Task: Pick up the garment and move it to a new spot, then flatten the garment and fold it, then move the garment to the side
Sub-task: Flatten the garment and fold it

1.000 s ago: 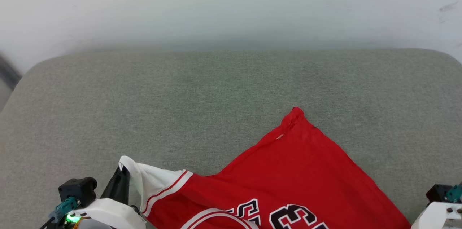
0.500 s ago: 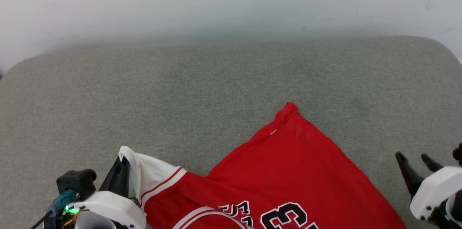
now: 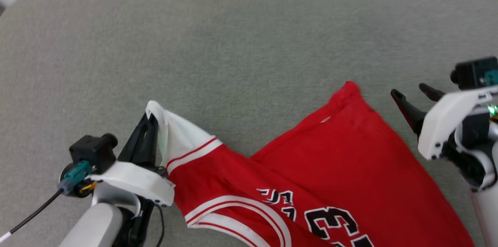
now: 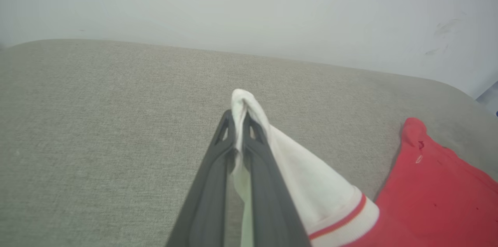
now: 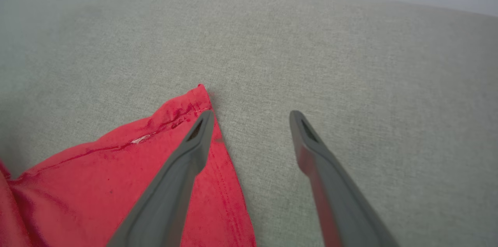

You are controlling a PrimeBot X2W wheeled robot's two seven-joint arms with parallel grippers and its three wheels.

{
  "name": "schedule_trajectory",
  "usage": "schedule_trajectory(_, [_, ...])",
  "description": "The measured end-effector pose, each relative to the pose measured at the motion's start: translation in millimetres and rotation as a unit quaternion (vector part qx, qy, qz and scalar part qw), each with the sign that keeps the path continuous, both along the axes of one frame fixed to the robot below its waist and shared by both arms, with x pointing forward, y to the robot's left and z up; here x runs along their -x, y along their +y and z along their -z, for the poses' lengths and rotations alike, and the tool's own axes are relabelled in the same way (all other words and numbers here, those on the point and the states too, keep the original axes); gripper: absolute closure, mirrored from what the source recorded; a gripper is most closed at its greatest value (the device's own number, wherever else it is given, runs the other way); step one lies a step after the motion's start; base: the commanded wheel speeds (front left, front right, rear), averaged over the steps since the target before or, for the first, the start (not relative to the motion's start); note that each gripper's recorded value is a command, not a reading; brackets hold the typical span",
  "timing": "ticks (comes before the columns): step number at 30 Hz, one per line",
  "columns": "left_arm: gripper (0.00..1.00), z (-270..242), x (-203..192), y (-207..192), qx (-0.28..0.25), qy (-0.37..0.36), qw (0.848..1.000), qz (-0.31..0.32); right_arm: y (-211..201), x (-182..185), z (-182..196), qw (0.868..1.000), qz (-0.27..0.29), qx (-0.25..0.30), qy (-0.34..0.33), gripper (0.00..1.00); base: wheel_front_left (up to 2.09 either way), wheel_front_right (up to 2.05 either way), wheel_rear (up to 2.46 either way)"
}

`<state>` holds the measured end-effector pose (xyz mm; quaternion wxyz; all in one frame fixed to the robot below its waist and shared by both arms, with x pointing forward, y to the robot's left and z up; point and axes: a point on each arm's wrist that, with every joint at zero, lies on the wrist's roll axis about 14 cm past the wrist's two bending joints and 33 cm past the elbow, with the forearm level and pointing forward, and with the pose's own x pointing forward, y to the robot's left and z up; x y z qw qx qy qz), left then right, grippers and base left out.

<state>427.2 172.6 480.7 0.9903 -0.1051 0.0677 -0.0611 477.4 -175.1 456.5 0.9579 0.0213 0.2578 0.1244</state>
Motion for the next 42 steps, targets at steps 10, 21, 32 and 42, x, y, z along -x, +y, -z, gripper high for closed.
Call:
schedule_trajectory(10, [1.0, 21.5, -12.6, 8.7, 0.002, 0.014, 1.0, -0.014, 62.2, -15.8, 62.5, 0.969, -0.129, 0.047, 0.208, 0.0, 0.0, 0.0, 0.0])
schedule_trajectory(21, [1.0, 46.7, -7.9, 19.0, 0.003, 0.043, 0.999, -0.03, 75.0, -11.3, 101.2, 0.94, -0.157, 0.05, 0.299, 1.0, 0.0, 0.0, 0.0])
schedule_trajectory(32, [1.0, 19.4, -7.6, 33.8, -0.014, 0.01, 0.999, -0.036, 80.5, -16.7, 61.7, 0.967, -0.147, 0.035, 0.207, 1.0, 0.0, 0.0, 0.0])
schedule_trajectory(42, [1.0, -75.0, -36.0, 53.2, -0.012, -0.079, 0.996, -0.047, 39.6, -25.0, -15.3, 0.993, -0.067, 0.037, 0.088, 1.0, 0.0, 0.0, 0.0])
